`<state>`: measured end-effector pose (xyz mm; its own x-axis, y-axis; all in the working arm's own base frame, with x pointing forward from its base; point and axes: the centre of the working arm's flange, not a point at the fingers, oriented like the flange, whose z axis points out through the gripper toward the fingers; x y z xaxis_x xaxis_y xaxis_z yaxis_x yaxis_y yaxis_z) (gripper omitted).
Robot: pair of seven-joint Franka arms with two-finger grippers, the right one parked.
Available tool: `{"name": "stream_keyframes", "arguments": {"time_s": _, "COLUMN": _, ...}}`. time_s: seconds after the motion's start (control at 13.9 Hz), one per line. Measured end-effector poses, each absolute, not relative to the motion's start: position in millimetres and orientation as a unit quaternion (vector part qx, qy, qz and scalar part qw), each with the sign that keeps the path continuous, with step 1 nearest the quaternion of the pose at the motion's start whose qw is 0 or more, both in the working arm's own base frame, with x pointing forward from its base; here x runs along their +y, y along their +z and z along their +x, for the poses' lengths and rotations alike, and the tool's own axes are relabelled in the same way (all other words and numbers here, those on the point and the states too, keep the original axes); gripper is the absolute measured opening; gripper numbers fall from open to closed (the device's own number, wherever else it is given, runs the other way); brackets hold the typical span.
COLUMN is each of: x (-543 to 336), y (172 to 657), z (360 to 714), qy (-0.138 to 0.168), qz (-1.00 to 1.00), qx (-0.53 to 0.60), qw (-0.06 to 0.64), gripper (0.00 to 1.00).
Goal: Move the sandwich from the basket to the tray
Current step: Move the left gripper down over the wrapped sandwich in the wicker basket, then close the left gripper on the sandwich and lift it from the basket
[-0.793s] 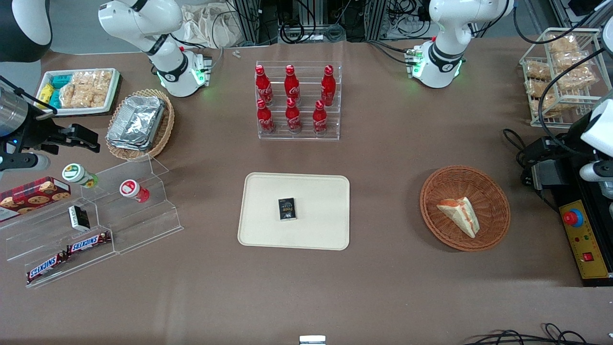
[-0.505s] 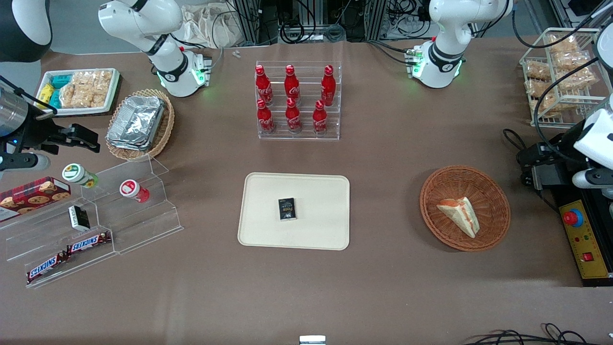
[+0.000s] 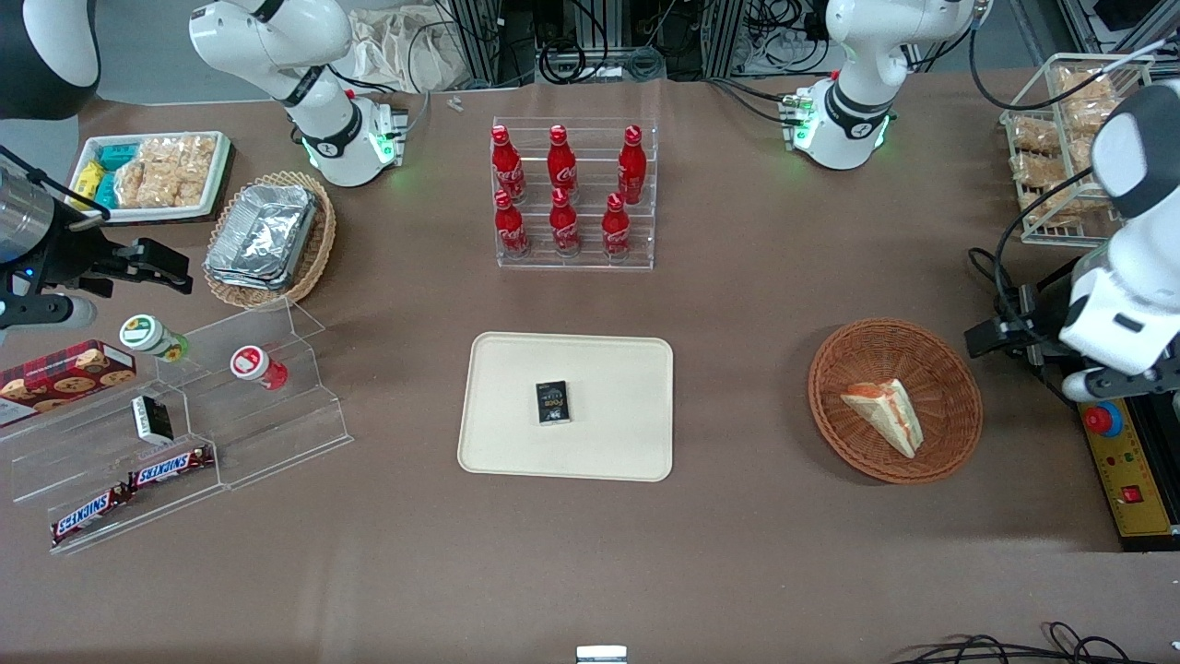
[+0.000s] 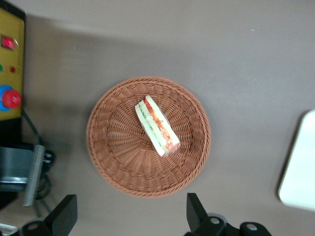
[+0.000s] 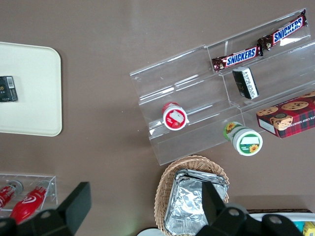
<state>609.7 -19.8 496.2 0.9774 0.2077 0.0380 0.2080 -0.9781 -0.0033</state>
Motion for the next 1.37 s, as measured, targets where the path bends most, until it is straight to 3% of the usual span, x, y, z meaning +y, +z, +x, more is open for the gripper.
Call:
{"name": "stream_keyframes", "arguments": {"time_s": 0.29, "x": -23, "y": 417, "z": 608, "qy": -0.039, "qz": -0.975, "qx": -0.221, "qw": -0.007, "gripper": 1.00}}
{"name": "stream_keyframes", "arguments": {"time_s": 0.72, "x": -52, "y": 313, "z": 624, "qy": -0.027, "qz": -0.948, "qx": -0.316, "qw": -0.019, "gripper": 1.00}}
{"name": "stream_keyframes", "arguments": {"time_s": 1.37, "x": -39, "y": 267, "z": 616, "qy": -0.013, "qz": -0.951, "qx": -0.310, "qw": 0.005, "gripper": 0.99}}
